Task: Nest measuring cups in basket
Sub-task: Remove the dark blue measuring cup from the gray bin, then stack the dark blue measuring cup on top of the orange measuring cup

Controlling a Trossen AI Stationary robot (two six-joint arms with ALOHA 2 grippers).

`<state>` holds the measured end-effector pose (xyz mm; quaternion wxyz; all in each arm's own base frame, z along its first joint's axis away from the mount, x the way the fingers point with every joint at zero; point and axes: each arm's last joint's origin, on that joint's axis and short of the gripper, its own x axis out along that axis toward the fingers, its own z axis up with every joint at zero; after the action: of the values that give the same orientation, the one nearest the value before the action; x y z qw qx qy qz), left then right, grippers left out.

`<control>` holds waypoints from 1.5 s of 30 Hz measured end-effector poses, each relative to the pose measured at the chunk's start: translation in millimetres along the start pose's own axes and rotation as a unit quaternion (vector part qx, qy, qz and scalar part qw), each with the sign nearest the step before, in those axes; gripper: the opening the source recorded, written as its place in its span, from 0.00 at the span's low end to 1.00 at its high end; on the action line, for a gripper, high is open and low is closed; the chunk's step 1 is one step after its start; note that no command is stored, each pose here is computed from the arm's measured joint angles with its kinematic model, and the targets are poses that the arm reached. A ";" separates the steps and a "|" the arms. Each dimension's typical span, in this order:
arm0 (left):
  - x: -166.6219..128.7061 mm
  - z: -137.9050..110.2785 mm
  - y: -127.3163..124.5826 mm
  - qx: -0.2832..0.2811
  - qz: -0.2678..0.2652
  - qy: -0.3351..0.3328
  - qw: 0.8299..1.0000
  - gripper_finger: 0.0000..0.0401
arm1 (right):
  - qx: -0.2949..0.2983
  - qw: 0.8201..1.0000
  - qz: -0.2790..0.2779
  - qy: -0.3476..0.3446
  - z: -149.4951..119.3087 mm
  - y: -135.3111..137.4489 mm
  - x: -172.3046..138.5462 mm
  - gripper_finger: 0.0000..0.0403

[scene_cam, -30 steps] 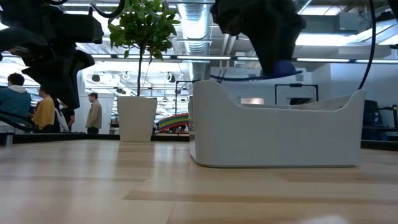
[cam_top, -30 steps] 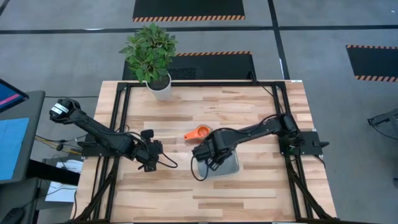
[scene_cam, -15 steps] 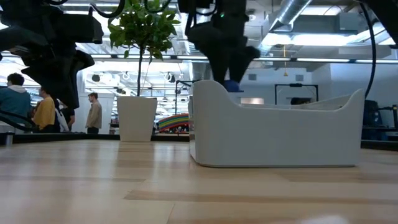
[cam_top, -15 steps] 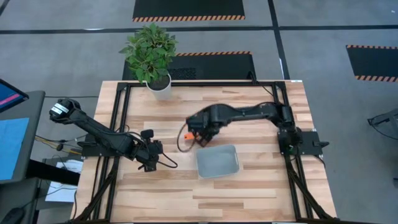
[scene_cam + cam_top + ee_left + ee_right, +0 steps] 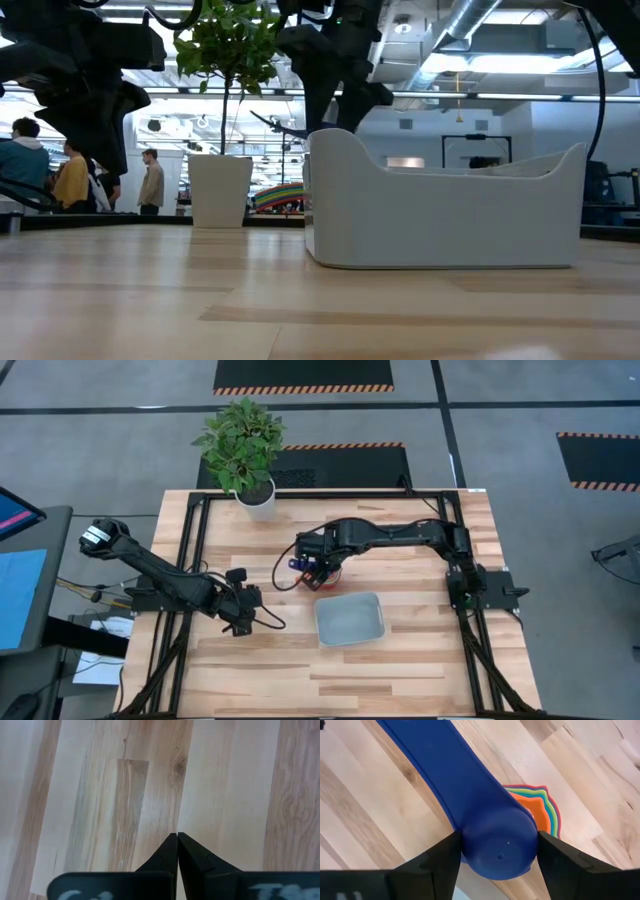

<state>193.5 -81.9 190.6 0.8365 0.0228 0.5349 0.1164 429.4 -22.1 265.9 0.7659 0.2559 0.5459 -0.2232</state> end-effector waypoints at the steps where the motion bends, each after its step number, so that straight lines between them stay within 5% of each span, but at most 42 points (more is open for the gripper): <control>1: 0.0 0.0 0.0 0.000 0.000 0.000 1.000 0.00 | -0.001 1.000 0.001 -0.001 -0.2 0.7 0.0 0.63; 21: 0.0 0.0 0.0 -0.002 0.000 0.000 1.000 0.00 | 0.017 1.000 -0.023 0.005 -4.5 -9.9 24.2 0.64; 34: 0.0 0.0 0.0 0.001 0.000 0.000 1.000 0.00 | 0.017 1.000 -0.017 0.019 -5.3 -11.2 24.2 0.83; 45: 0.0 0.0 0.0 -0.002 0.000 0.000 1.000 0.00 | 0.023 0.999 -0.012 0.023 -2.6 -15.0 24.4 0.82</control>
<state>193.4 -81.9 190.6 0.8365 0.0213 0.5348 0.1175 425.7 -33.5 239.8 0.7446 0.2717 0.5609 -0.2388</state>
